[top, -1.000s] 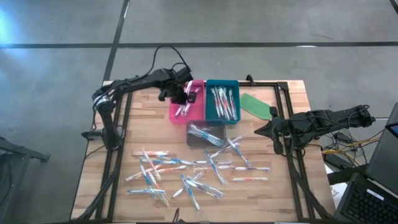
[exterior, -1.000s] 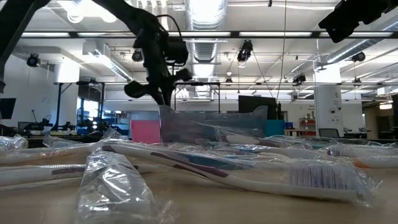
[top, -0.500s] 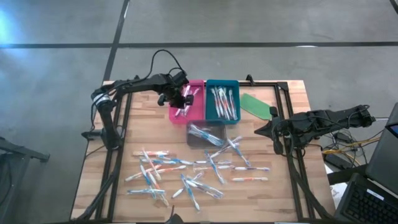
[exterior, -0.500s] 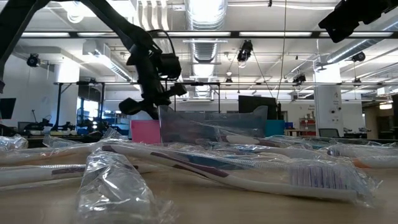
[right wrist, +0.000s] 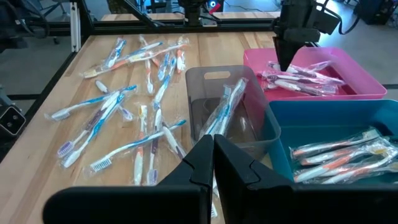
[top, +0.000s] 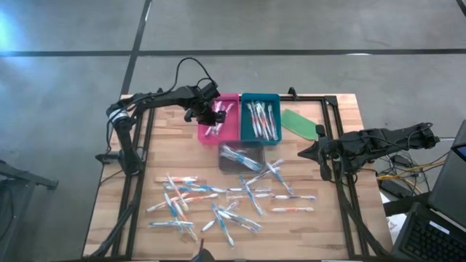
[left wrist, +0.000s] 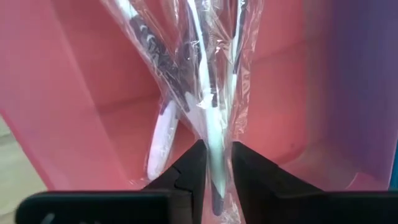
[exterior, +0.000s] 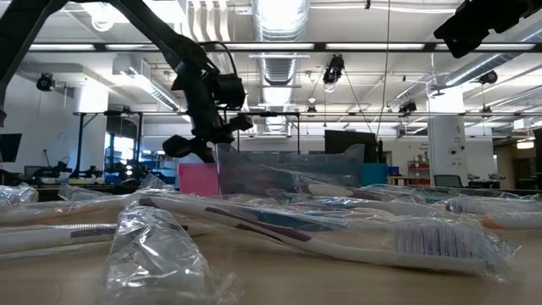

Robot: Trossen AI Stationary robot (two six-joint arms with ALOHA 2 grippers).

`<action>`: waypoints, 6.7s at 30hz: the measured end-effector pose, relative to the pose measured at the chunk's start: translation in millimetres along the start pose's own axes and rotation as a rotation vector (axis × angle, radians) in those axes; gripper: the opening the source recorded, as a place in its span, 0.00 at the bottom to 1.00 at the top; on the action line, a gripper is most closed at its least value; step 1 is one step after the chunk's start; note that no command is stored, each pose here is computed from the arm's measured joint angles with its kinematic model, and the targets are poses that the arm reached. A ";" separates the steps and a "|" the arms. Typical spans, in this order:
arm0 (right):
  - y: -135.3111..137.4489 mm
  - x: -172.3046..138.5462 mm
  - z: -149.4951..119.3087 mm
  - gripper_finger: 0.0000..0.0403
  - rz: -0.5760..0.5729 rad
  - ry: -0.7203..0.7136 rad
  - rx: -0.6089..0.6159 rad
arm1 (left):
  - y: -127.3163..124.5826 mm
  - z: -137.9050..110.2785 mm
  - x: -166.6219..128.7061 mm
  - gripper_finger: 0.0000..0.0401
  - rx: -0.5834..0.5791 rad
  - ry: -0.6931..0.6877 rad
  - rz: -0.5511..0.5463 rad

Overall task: Pick & Place Toothbrushes
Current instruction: Put the purple toothbrush into the pink bin, then put the blue toothbrush into the transparent gray bin

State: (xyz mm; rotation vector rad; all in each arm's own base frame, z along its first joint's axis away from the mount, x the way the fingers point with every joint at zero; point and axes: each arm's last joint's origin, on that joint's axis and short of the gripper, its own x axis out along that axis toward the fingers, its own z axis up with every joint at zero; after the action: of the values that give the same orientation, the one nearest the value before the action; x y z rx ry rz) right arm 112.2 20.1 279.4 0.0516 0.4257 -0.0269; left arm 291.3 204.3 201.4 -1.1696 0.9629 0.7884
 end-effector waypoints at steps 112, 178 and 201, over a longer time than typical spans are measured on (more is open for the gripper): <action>51.9 133.0 -3.0 0.02 -0.468 0.712 0.372 | 46.4 -160.7 -77.6 0.42 1.205 -0.937 -0.914; 64.6 180.2 -79.2 0.05 -0.558 0.827 0.475 | 46.3 -160.6 -77.1 0.42 1.172 -0.915 -0.929; 81.3 143.0 -50.8 0.05 -0.464 0.689 0.448 | 46.3 -160.6 -77.0 0.42 1.165 -0.909 -0.932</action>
State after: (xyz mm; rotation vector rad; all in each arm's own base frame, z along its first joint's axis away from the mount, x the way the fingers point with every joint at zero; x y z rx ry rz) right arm 224.5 101.9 177.8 0.4103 1.1082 -0.5749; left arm 187.2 56.8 237.4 -0.0615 -0.0450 -0.1136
